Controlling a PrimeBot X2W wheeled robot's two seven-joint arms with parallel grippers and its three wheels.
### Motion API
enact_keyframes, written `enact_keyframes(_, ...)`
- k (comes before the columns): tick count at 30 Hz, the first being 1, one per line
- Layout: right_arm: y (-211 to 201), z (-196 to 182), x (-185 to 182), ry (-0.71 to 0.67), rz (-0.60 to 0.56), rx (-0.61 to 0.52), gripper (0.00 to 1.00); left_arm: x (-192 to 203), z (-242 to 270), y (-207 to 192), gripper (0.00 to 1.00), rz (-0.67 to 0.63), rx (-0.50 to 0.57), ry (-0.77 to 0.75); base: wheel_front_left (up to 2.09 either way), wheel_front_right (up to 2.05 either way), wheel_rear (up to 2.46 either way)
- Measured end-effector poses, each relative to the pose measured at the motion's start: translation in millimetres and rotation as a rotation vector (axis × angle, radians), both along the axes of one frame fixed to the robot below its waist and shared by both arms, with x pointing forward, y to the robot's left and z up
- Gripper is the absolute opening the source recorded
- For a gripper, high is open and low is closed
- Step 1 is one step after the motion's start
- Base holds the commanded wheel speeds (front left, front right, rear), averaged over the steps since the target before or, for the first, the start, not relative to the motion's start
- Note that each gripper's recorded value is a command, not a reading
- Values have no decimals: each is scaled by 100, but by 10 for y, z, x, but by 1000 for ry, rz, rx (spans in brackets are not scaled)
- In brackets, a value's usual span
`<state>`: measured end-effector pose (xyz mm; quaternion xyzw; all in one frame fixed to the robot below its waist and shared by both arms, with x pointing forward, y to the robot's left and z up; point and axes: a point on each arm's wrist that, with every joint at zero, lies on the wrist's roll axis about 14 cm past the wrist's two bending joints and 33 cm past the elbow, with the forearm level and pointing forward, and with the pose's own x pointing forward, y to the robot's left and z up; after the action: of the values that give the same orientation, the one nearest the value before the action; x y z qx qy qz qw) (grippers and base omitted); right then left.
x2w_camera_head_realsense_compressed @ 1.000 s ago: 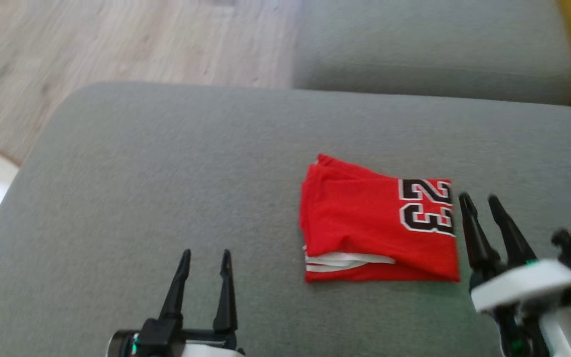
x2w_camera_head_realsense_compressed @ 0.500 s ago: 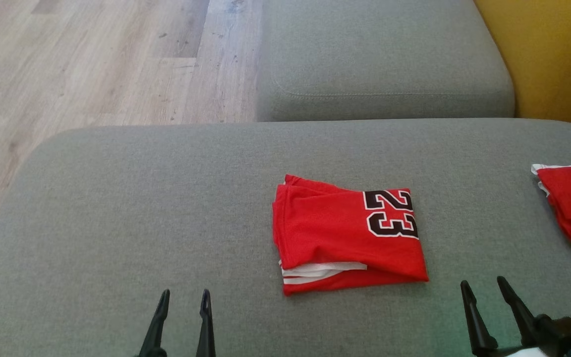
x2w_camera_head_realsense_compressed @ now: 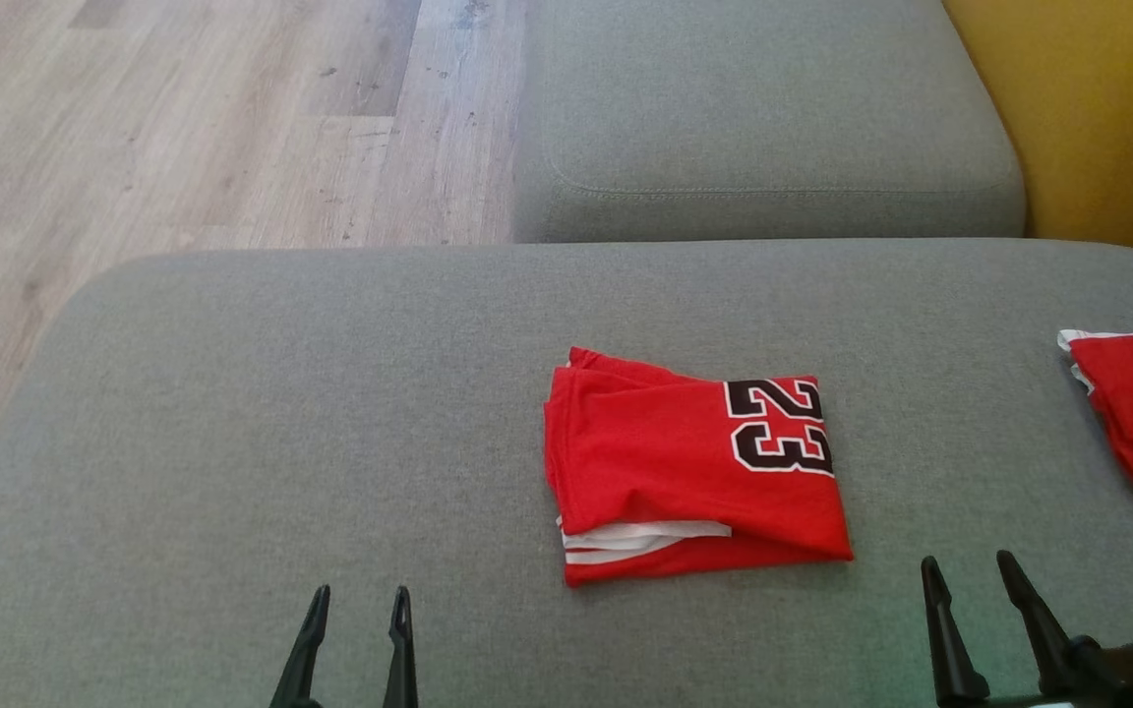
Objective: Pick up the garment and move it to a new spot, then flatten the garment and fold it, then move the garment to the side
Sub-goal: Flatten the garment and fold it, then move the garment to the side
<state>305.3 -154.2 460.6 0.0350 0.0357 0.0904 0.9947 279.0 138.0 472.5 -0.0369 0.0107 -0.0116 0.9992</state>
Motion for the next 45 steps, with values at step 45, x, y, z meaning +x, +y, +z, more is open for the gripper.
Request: enact_keyframes(45, 182, -530, 755, 316, 102, -52, 100, 123, -85, 4, 100, 51, -54, 58, 0, 0, 0)
